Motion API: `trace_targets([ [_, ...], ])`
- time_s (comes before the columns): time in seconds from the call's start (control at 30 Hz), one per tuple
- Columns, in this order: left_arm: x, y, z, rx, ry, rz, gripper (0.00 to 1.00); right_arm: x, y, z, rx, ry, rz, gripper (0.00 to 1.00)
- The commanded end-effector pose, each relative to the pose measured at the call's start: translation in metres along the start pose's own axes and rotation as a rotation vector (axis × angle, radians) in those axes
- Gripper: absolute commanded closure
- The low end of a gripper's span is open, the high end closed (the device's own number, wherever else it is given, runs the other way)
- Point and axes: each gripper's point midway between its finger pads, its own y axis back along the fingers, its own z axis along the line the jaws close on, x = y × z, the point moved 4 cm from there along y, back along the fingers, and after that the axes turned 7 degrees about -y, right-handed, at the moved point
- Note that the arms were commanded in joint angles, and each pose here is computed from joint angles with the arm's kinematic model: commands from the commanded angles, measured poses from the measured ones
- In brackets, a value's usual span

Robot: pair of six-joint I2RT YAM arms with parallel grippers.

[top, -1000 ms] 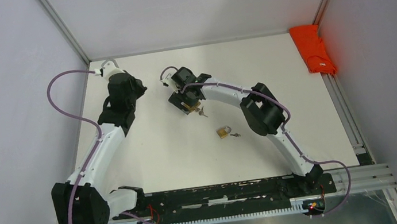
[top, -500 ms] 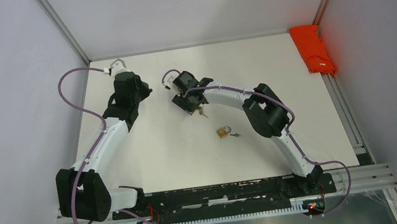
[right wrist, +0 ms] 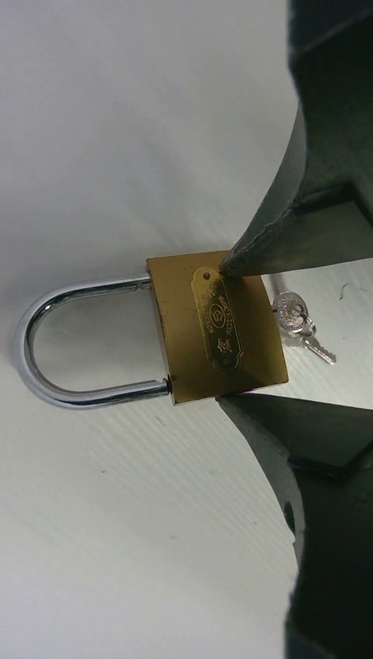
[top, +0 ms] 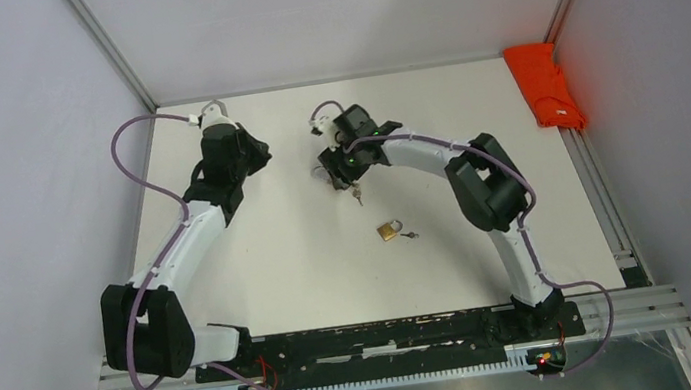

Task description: Unlock with the key

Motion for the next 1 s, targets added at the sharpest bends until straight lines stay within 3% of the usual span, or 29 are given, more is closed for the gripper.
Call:
trace_targets([
  [0.0,-0.003,-0.005,-0.007,0.049,-0.016,-0.011,0.92,0.014,0.016,-0.01,-0.215,-0.222,0.025,0.41],
  [0.17,-0.002,-0.01,-0.016,0.118,-0.028,-0.017,0.93,0.009,0.022,-0.016,-0.338,-0.307,-0.012,0.42],
  [0.4,0.018,-0.035,-0.081,0.606,-0.022,0.02,0.93,0.014,0.018,-0.018,-0.402,-0.346,-0.018,0.43],
  [0.47,0.029,-0.051,-0.096,0.678,-0.026,0.062,0.93,0.015,0.017,-0.017,-0.413,-0.349,-0.015,0.43],
  [0.77,0.113,-0.108,-0.107,0.628,-0.052,0.237,0.95,0.017,0.019,-0.026,-0.413,-0.372,-0.02,0.44],
  [0.97,0.136,-0.09,-0.095,0.592,-0.065,0.3,0.97,0.02,0.018,-0.037,-0.425,-0.452,-0.032,0.46],
])
